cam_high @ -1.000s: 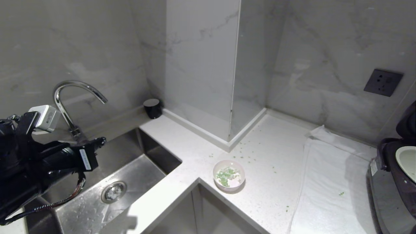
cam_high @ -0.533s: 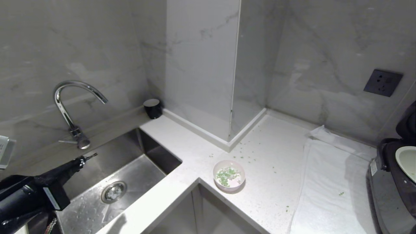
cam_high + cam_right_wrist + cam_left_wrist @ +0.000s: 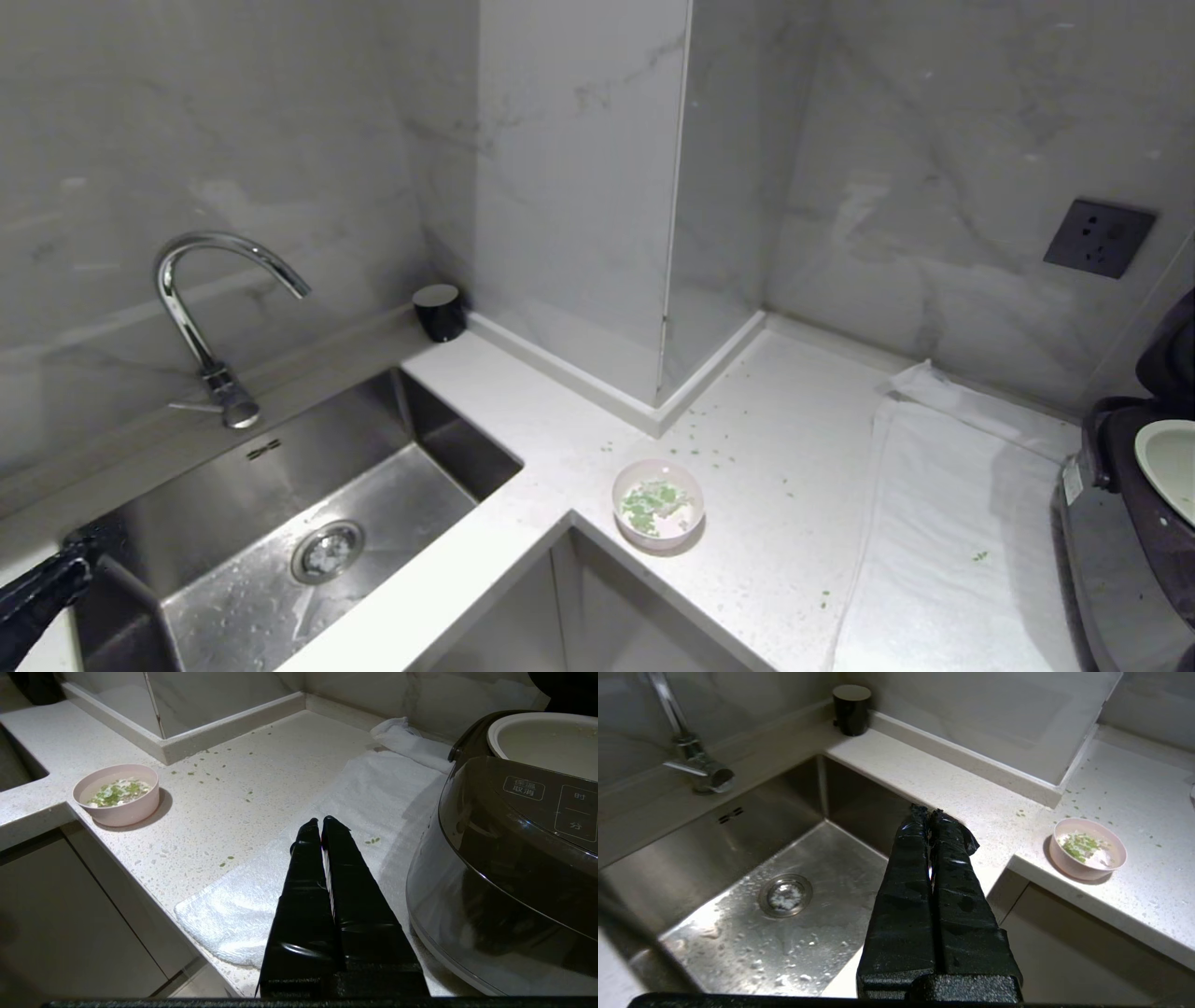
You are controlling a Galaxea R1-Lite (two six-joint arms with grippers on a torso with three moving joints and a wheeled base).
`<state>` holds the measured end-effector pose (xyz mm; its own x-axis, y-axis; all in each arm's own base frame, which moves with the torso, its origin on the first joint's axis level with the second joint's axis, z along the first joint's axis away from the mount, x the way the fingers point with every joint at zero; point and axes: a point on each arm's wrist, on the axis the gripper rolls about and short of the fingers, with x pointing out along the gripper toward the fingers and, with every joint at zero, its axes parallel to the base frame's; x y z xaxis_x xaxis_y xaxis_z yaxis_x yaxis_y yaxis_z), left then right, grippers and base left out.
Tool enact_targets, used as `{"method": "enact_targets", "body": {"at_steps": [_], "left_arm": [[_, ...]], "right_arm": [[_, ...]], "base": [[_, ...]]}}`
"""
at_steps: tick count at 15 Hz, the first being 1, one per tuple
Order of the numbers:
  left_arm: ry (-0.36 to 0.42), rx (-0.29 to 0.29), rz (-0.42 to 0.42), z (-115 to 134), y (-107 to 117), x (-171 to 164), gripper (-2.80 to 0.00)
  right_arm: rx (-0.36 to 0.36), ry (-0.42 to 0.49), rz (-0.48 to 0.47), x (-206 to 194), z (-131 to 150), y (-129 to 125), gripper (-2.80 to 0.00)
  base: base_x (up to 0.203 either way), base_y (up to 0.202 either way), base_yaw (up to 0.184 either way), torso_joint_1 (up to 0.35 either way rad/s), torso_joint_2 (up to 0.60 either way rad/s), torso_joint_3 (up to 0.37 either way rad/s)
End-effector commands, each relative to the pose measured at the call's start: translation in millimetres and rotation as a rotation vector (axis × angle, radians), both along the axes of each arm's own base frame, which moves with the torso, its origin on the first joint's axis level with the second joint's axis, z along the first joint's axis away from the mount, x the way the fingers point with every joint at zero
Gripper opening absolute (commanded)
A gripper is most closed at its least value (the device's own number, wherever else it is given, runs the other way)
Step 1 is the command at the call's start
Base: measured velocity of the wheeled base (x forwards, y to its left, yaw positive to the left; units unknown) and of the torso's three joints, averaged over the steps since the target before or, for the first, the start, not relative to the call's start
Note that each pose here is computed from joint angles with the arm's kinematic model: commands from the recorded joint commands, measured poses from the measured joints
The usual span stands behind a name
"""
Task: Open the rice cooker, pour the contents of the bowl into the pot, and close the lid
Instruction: Pick up the bowl on the table
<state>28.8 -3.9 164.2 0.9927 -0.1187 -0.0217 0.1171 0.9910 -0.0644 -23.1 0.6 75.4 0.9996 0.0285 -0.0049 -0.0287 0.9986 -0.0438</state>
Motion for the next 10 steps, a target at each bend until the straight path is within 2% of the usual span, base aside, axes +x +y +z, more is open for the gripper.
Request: {"method": "enact_targets", "body": {"at_steps": [1,2,3,6,7,9,10], "left_arm": [[-0.06,0.009,0.076,-2,8,-38,-2.8],[-0.053,0.023,0.168,0,10,-41,-2.8],[-0.059,0.044,0.227,3,11,-42,-2.8],[-0.086,0.088,0.361,11,8,-46,-2.8],[-0.089,0.109,0.368,9,7,-47,-2.8],[-0.046,0.121,0.337,-8,7,-43,-2.8],[-0.055,0.121,0.299,-15,6,-43,-2.8]], "right_arm": [[-0.001,0.0,0.001,0,0,0,-2.8],[0.001,0.0,0.001,0,0,0,-2.8],[0.001,0.0,0.001,0,0,0,-2.8],[0.001,0.001,0.001,0,0,0,-2.8],[0.0,0.0,0.001,0,0,0,-2.8],[-0.001,0.0,0.001,0,0,0,-2.8],[-0.001,0.0,0.001,0,0,0,-2.8]], "base": [[0.0,0.0,0.0,0.0,0.0,0.0],[0.0,0.0,0.0,0.0,0.0,0.0],[0.0,0.0,0.0,0.0,0.0,0.0],[0.0,0.0,0.0,0.0,0.0,0.0],[0.0,0.0,0.0,0.0,0.0,0.0],[0.0,0.0,0.0,0.0,0.0,0.0],[0.0,0.0,0.0,0.0,0.0,0.0]]}}
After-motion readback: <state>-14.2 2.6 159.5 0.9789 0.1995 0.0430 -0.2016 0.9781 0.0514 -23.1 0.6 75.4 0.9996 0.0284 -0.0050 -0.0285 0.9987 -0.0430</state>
